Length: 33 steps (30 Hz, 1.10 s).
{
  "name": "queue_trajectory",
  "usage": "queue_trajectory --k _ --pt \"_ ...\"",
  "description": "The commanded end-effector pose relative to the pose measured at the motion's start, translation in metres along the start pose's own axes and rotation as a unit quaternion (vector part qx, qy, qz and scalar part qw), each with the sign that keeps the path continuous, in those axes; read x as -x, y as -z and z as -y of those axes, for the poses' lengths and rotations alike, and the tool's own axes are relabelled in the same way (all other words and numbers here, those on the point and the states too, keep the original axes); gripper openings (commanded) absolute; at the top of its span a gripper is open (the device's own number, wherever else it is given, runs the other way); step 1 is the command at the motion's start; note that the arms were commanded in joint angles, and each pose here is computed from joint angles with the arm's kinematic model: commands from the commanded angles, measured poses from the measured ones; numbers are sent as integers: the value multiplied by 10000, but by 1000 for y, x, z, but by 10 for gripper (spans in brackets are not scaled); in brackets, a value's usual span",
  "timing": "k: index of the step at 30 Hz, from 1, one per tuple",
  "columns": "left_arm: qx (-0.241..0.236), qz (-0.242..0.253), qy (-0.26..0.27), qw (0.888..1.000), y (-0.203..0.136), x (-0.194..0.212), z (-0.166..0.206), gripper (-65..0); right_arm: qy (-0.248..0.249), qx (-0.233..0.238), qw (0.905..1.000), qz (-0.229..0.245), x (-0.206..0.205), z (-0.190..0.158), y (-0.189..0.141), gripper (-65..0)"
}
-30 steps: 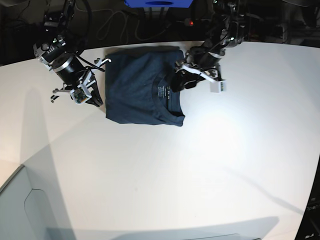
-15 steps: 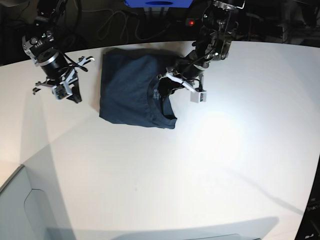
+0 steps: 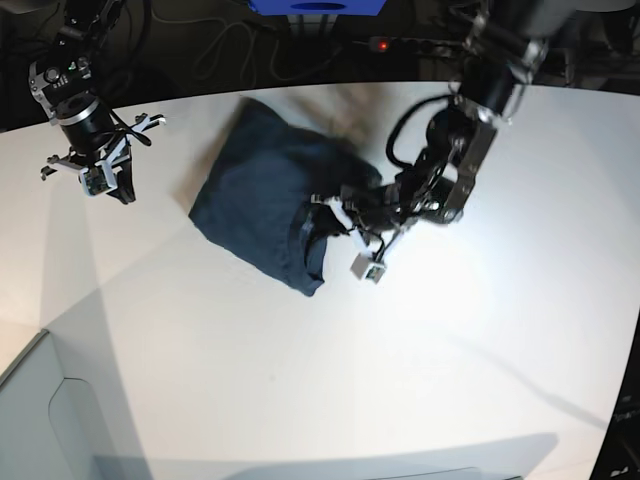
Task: Fold the T-shirt properly
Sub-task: 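Grasp the bundle side with the left gripper and rotate it upright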
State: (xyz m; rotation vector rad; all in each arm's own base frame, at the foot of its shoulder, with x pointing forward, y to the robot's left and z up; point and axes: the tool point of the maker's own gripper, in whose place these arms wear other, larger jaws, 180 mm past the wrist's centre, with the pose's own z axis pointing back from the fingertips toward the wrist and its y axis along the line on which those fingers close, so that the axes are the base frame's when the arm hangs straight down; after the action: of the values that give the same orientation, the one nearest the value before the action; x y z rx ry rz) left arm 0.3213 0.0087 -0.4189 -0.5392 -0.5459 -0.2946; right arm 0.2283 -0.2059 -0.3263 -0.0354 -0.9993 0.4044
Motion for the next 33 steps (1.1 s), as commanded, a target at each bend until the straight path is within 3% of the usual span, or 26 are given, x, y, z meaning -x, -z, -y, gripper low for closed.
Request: queue_trajectory --k 1,6,10,16,17,19,22,24,27,33 --pt "9 15 321 9995 1 -17 4 -650 -98 -45 9996 251 -14 0 -3 -650" --pt "7 -425 1414 9890 20 -29 22 -650 6 -44 9996 292 -15 -4 0 -650" --pt "104 -771 2342 9691 36 -29 49 -650 17 -64 9996 286 -15 -5 0 -650" --pt "165 -952 2941 9509 43 -31 69 -650 27 -70 9996 286 -15 -5 2 -649" --pt "149 -981 3023 9480 42 -33 70 -640 31 -80 9996 283 -14 -6 2 -649" --pt "99 -1131 3086 9444 39 -31 69 -554 31 -80 9996 283 -14 -6 2 -649" --pt "117 -1107 3121 9435 37 -33 71 -380 34 -87 9995 287 -15 -6 3 -649" --pt "213 -954 3198 9424 32 -38 79 -316 16 -59 9994 353 -20 -4 5 -649" --pt "253 -772 3291 9408 20 -46 80 -306 11 -55 9993 360 -20 -3 5 -649" --pt "129 -62 2807 9597 -15 -86 61 -306 102 -286 9992 266 -12 -15 14 -650"
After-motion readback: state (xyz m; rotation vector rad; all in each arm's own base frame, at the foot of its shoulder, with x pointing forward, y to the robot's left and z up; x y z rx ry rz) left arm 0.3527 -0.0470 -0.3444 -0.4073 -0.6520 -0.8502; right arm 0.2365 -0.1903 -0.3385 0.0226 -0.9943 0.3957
